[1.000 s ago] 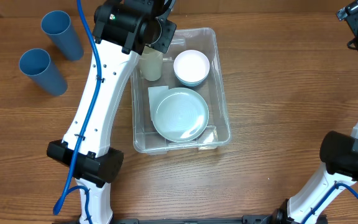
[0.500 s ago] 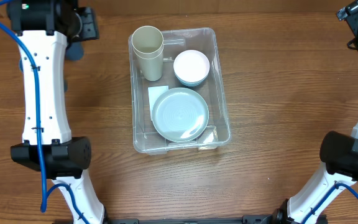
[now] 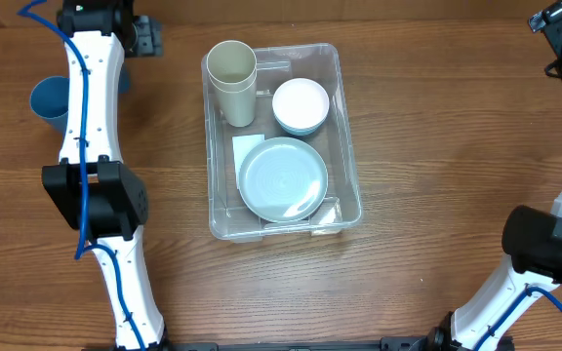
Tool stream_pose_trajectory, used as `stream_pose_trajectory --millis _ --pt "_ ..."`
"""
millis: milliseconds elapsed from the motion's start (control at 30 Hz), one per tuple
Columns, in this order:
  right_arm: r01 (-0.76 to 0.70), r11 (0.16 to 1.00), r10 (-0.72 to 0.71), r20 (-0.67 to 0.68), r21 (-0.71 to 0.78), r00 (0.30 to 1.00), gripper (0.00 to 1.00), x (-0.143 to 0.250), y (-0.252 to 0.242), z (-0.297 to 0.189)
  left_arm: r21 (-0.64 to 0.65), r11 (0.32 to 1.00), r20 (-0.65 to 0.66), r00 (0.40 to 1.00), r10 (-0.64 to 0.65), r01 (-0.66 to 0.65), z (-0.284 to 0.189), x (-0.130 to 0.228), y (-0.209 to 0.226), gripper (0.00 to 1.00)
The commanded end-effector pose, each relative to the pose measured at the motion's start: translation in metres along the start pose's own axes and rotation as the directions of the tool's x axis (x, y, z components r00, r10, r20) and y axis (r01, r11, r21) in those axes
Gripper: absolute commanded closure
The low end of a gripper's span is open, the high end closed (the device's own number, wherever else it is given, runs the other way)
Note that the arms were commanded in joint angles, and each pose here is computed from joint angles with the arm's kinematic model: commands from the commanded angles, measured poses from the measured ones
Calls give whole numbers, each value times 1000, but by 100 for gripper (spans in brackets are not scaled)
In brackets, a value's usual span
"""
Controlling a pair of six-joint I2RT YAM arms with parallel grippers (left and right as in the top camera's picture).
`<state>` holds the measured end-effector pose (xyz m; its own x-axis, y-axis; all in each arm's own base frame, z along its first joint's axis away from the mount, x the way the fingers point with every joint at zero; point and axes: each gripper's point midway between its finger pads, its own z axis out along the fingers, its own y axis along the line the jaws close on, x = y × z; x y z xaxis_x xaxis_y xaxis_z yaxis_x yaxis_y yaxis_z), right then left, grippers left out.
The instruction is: Pack container
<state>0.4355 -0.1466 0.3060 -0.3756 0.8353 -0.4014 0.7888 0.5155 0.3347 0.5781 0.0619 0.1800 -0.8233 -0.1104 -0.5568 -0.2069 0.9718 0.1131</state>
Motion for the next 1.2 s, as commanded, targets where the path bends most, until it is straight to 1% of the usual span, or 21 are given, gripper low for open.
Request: stream_pose_trajectory --millis 0,133,167,200,233,267,333,400,433,467,500,533,567,633,733,800,900,1000,1067,1100,1167 --pt "-6 1000 7 29 -18 1000 0 -4 1 -12 -28 1000 65 998 16 -14 -4 -17 16 10" --pt "-6 1000 7 29 -18 1000 0 -4 1 -12 -42 999 108 994 -13 18 3 -28 31 9" --pt "-6 1000 7 29 -18 1000 0 -4 1 -12 -38 999 99 995 -19 23 10 -26 34 11" --pt "-6 1000 7 29 -18 1000 0 -4 1 -12 -34 999 87 996 -23 26 18 -23 36 15" --pt "-6 1000 7 29 -18 1000 0 -4 1 -12 -35 999 67 997 -24 26 28 -17 37 27" --pt "-6 1000 7 29 -18 1000 0 -4 1 -12 -31 999 59 998 -24 26 32 -15 36 32" --pt "-6 1000 7 29 -18 1000 0 -5 2 -12 -15 1000 30 999 -20 20 45 -7 31 53" --pt "-6 1000 7 29 -18 1000 0 -4 1 -12 -15 1000 9 1000 -21 22 55 -1 30 64" --pt "-6 1000 7 29 -18 1000 0 -4 1 -12 -14 1000 6 1000 -24 24 56 0 30 65" --pt "-6 1000 7 29 -18 1000 0 -4 1 -12 -14 1000 6 1000 -23 23 56 0 29 71" --pt "-6 1000 7 29 -18 1000 0 -4 1 -12 -14 1000 9 1000 -24 24 56 0 29 87" --pt "-6 1000 7 29 -18 1000 0 -4 1 -12 -14 999 10 999 -32 32 56 0 29 94" --pt "-6 1000 7 29 -18 1000 0 -4 1 -12 -13 998 11 998 -62 62 56 -1 29 96" --pt "-6 1000 7 29 -18 1000 0 -4 1 -12 2 995 27 995 -100 100 55 -5 26 96" --pt "-6 1000 7 29 -18 1000 0 -4 1 -12 94 991 59 993 -103 97 43 -18 11 96" --pt "-6 1000 7 29 -18 1000 0 -4 1 -12 112 990 90 991 -96 85 25 -29 3 96" --pt "-6 1000 7 29 -18 1000 0 -5 2 -12 142 985 153 981 -118 97 -30 -48 -8 96" --pt "-6 1000 7 29 -17 1000 0 -5 1 -12 180 981 244 963 -114 70 -120 -62 -12 96" --pt "-6 1000 7 29 -17 1000 0 -5 1 -12 220 974 279 954 -107 45 -164 -62 -20 96" --pt "-6 1000 7 29 -18 1000 0 -4 1 -12 250 968 311 945 -99 19 -199 -59 -26 96" --pt "-6 1000 7 29 -18 1000 0 -4 1 -12 276 961 349 933 -88 -13 -248 -50 -33 96"
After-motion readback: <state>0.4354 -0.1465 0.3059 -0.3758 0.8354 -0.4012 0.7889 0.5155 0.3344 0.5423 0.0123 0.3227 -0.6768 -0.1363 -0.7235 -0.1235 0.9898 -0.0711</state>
